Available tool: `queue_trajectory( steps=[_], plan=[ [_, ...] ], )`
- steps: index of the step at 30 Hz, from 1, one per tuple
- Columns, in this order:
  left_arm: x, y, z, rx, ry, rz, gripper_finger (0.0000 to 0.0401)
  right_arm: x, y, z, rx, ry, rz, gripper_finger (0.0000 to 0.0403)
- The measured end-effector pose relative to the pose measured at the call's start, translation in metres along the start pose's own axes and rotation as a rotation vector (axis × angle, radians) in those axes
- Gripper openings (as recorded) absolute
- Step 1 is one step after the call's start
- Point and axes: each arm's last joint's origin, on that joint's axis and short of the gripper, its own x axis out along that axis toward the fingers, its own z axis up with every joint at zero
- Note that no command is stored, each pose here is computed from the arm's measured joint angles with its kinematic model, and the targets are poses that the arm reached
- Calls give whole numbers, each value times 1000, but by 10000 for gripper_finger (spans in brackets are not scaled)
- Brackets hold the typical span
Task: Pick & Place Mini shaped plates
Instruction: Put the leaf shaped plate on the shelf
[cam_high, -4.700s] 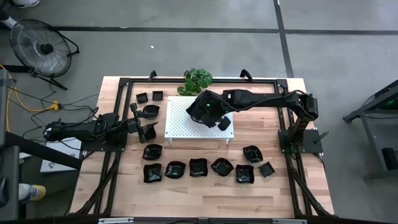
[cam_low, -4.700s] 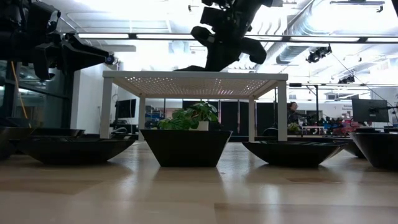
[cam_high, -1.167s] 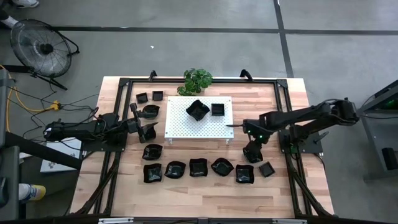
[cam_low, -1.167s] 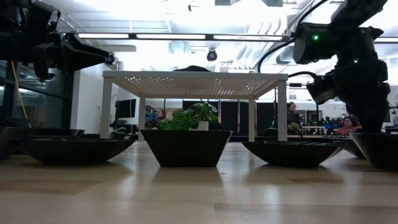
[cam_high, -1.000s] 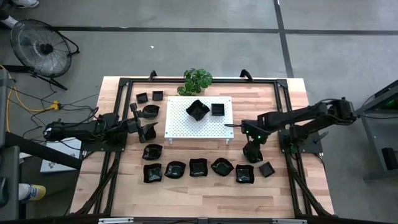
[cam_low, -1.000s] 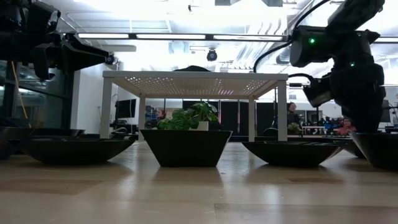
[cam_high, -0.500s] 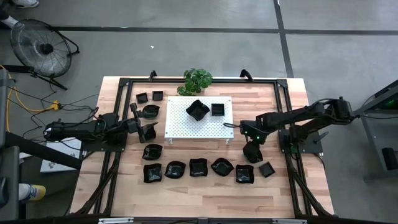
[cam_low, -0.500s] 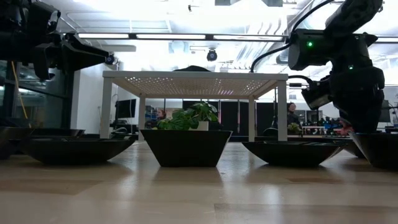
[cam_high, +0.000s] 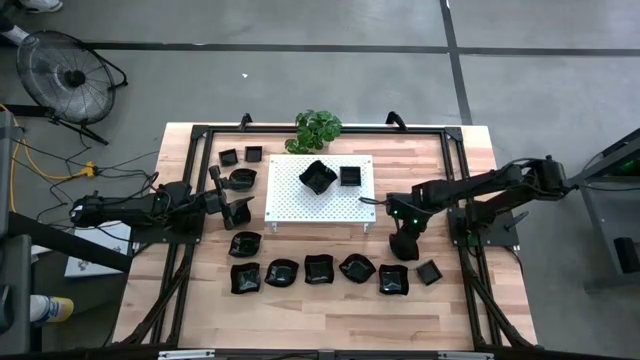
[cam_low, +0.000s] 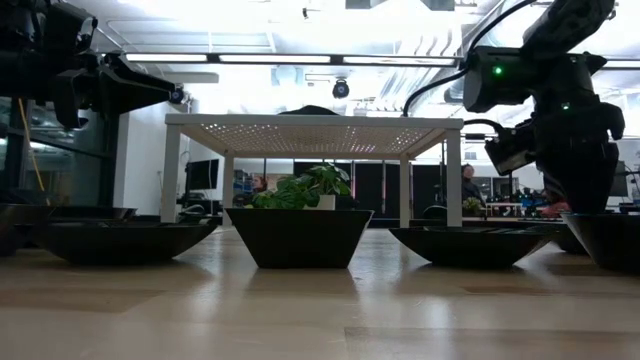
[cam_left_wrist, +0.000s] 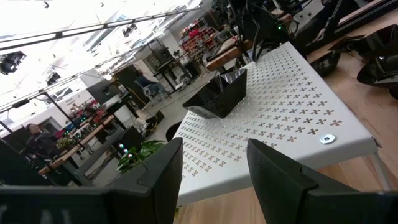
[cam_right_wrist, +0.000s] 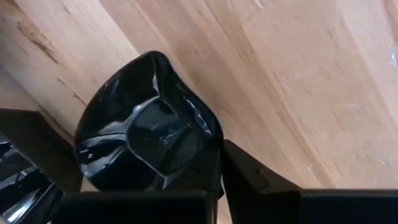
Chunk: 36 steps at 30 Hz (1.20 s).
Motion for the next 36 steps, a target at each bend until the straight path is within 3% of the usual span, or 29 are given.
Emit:
queue_trajectory(
  steps=[9, 22, 36],
  plan=[
    [0, 0, 0, 0, 0, 0, 175, -10, 4, -4, -6, 14, 36, 4],
    [0, 0, 0, 0, 0, 0, 175, -72, 26, -7, -38, -10, -9, 2],
    [0, 0, 0, 0, 0, 0, 175, -132, 69, 26, -208, -211, 94, 2]
  ],
)
